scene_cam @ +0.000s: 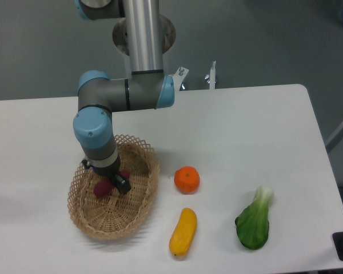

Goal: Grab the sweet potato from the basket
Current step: 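Lift the sweet potato out of the basket and carry it away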

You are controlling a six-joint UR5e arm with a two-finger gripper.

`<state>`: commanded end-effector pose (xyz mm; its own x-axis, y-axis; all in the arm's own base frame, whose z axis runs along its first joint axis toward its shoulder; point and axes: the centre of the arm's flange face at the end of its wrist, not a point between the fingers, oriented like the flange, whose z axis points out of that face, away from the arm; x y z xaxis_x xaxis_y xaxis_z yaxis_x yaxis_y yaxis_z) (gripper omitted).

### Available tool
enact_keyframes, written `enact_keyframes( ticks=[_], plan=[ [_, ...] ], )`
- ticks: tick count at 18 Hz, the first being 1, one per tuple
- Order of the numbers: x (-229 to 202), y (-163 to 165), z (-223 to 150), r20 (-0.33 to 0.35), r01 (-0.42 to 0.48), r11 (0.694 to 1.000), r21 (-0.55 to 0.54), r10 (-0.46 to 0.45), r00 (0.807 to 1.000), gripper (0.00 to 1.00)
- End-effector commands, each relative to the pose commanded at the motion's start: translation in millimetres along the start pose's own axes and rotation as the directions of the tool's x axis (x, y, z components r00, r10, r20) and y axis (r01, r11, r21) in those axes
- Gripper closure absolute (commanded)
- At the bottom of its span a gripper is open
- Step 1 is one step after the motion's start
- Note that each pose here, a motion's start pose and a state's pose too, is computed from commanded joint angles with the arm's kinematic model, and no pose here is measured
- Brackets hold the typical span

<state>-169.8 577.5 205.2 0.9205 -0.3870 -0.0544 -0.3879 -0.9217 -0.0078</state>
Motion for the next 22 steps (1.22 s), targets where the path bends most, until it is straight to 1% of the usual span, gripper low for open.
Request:
enact_keyframes(
  ticks=[2,4,8,9,12,13,15,16,18,21,22],
  plan=[
    [0.1,0.2,-2.6,0.002,0.0,1.0,0.002,0.0,1.0,0.76],
    [0.3,0.4,-5.1,0.005,-0.001,1.0,0.004,0.001,1.0,0.78],
    [-3.0,1.8,-21.6,0.027,-0.002,1.0,0.02,0.002,1.0,0.79],
    [-7.7,2.8,-31.0,0.038,0.002,1.0,0.031,-0.003,0.999,0.79],
    [-41.9,15.9,-65.2,0.084,0.017,0.998,0.061,-0.022,0.996,0.79],
    [-57.4,23.4,-78.6,0.095,0.028,0.997,0.069,-0.035,0.995,0.79],
    [-84.8,40.4,-100.6,0.088,0.066,0.996,0.066,-0.072,0.993,0.79],
    [-99.5,53.7,-117.7,0.094,0.081,0.994,0.069,-0.087,0.992,0.79],
    [-128.8,79.1,-143.5,0.101,0.08,0.993,0.088,-0.089,0.991,0.79],
    [-169.7,130.0,-165.8,0.116,0.106,0.989,0.104,-0.118,0.986,0.79],
    [-181.0,148.9,-174.1,0.126,0.098,0.99,0.104,-0.11,0.986,0.79]
  ],
)
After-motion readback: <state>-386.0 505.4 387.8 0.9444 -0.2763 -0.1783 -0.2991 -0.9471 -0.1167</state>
